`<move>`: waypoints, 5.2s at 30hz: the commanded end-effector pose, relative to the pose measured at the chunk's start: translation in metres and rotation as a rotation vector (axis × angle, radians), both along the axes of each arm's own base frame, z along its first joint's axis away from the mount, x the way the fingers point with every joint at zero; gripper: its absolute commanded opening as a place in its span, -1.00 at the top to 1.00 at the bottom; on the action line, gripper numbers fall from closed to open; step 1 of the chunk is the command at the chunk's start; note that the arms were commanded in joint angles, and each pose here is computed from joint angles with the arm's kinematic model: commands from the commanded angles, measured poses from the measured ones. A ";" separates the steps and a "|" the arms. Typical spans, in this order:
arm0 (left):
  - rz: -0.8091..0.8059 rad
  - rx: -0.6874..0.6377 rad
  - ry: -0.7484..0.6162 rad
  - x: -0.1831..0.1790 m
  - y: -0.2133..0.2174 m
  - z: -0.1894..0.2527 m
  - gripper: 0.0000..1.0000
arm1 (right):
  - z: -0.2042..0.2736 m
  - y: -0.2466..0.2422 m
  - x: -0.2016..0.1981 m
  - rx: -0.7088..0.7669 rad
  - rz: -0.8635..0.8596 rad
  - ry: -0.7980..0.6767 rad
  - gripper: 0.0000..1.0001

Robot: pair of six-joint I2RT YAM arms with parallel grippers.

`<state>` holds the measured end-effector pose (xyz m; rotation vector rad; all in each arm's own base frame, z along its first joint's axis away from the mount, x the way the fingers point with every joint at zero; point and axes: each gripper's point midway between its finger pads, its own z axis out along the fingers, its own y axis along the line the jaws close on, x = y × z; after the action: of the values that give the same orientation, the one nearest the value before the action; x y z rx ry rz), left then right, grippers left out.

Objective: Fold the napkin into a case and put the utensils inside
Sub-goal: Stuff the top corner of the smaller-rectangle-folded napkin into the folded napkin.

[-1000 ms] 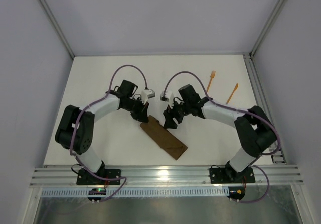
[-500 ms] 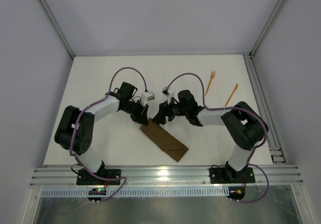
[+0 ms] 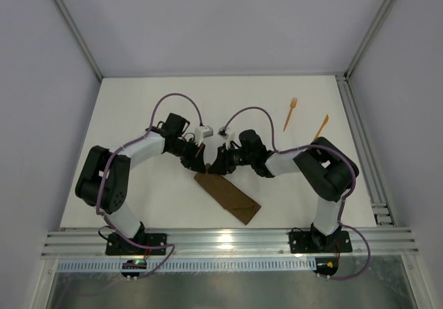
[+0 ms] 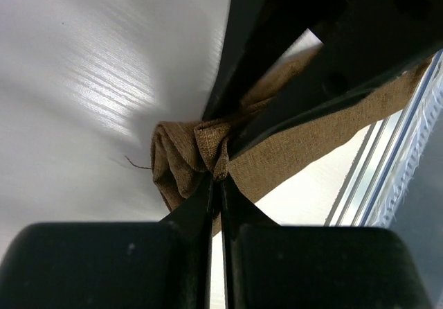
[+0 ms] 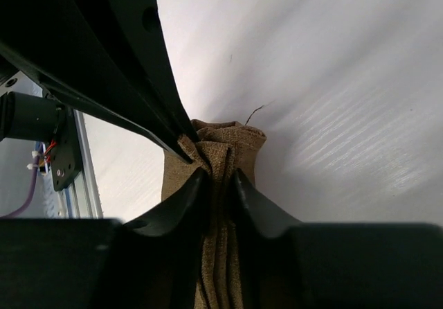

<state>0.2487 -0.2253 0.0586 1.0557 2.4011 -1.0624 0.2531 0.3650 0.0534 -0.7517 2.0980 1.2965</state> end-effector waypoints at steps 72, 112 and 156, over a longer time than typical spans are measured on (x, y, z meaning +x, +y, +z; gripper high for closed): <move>-0.048 0.073 0.343 -0.043 -0.003 -0.007 0.01 | 0.014 0.011 -0.076 -0.161 0.252 -0.712 0.94; 0.068 0.112 0.321 -0.024 0.016 -0.023 1.00 | 0.000 0.000 -0.102 -0.191 0.179 -0.404 0.94; -0.165 -0.051 0.403 -0.047 0.001 -0.002 0.09 | 0.040 0.005 -0.068 -0.089 0.209 -0.756 0.94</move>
<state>0.2052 -0.2190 0.0494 1.0993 2.6603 -1.4211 0.1813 0.3597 0.0605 -1.3260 1.6228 0.7561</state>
